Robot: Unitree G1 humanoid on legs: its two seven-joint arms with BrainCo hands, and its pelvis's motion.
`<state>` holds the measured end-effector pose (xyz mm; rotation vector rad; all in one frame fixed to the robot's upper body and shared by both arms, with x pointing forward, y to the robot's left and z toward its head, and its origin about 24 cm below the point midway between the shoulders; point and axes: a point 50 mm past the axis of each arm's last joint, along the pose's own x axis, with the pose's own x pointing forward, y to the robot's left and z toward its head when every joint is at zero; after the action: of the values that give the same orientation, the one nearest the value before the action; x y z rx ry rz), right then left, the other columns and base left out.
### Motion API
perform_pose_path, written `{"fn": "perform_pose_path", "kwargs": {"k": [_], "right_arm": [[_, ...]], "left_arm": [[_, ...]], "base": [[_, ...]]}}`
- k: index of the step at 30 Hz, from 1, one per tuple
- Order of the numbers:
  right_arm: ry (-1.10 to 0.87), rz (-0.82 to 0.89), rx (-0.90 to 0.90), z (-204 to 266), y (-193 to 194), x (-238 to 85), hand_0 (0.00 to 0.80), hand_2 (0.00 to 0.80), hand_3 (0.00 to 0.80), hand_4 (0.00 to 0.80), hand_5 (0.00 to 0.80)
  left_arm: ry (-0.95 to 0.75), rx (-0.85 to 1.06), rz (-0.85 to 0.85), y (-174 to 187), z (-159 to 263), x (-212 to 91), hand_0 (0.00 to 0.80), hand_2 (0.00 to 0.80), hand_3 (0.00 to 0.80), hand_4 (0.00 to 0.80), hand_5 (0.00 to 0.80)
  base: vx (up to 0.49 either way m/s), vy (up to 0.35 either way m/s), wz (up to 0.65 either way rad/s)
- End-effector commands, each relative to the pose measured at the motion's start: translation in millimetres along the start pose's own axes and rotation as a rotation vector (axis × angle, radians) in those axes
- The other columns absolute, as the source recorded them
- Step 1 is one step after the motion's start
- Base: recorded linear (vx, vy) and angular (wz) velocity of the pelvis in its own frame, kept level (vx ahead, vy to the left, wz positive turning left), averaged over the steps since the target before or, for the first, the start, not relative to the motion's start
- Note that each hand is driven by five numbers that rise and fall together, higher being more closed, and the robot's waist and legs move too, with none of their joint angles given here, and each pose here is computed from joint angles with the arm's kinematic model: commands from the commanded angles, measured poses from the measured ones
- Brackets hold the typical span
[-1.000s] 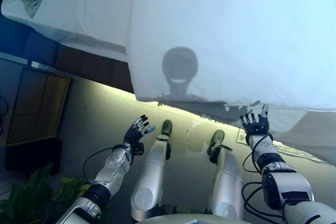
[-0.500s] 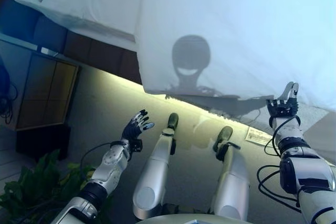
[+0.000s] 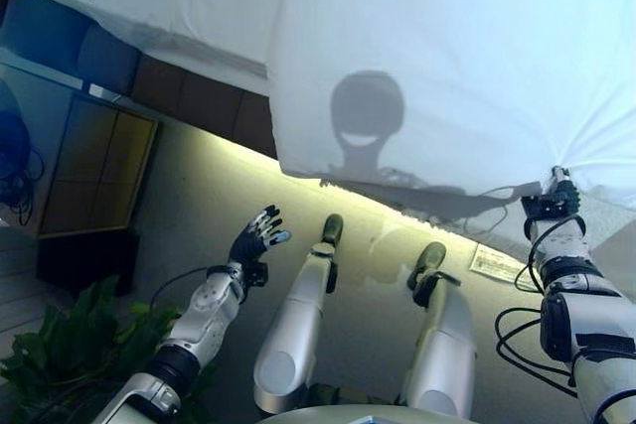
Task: Make the bed neatly
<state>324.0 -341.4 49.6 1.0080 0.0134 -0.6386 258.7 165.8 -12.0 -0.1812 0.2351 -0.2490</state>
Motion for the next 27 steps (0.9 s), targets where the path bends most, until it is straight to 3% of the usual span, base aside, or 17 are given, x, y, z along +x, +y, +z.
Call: {"fn": "perform_pose_path", "kwargs": {"k": [1,6,13,19,23,27], "right_arm": [[0.014,0.111,-0.102,-14.8,2.3,-5.0,0.8,0.8,0.8,0.8,0.8],[0.105,0.121,0.017,-55.9,0.2,-16.1,0.8,0.8,0.8,0.8,0.8],[0.222,0.214,-0.042,-108.3,25.8,-41.8,0.8,0.8,0.8,0.8,0.8],[0.277,0.249,-0.082,-136.7,26.4,-64.4,0.8,0.8,0.8,0.8,0.8],[0.293,0.242,-0.112,-143.3,30.8,-70.8,0.8,0.8,0.8,0.8,0.8],[0.294,0.252,-0.124,-144.5,43.9,-70.0,0.8,0.8,0.8,0.8,0.8]], "left_arm": [[-0.054,0.023,0.02,1.2,6.0,-6.7,0.0,0.0,0.0,0.0,0.0],[-0.073,0.182,0.094,-0.9,11.9,-1.9,0.0,0.0,0.0,0.0,0.0],[-0.049,0.239,0.1,-14.1,6.4,5.4,0.0,0.0,0.0,0.0,0.0],[0.177,-0.178,0.016,-34.6,-37.1,2.1,0.0,0.0,0.0,0.0,0.0],[0.358,-0.523,-0.097,-70.3,-69.5,-5.8,0.0,0.0,0.0,0.0,0.0],[0.491,-0.737,-0.153,-98.6,-85.0,-10.6,0.0,0.0,0.0,0.0,0.0]], "base": [[0.041,0.017,-0.04],[0.062,0.004,-0.1],[0.077,-0.014,-0.1],[0.115,-0.01,-0.01],[0.119,-0.05,-0.07],[0.038,-0.086,0.01]]}}
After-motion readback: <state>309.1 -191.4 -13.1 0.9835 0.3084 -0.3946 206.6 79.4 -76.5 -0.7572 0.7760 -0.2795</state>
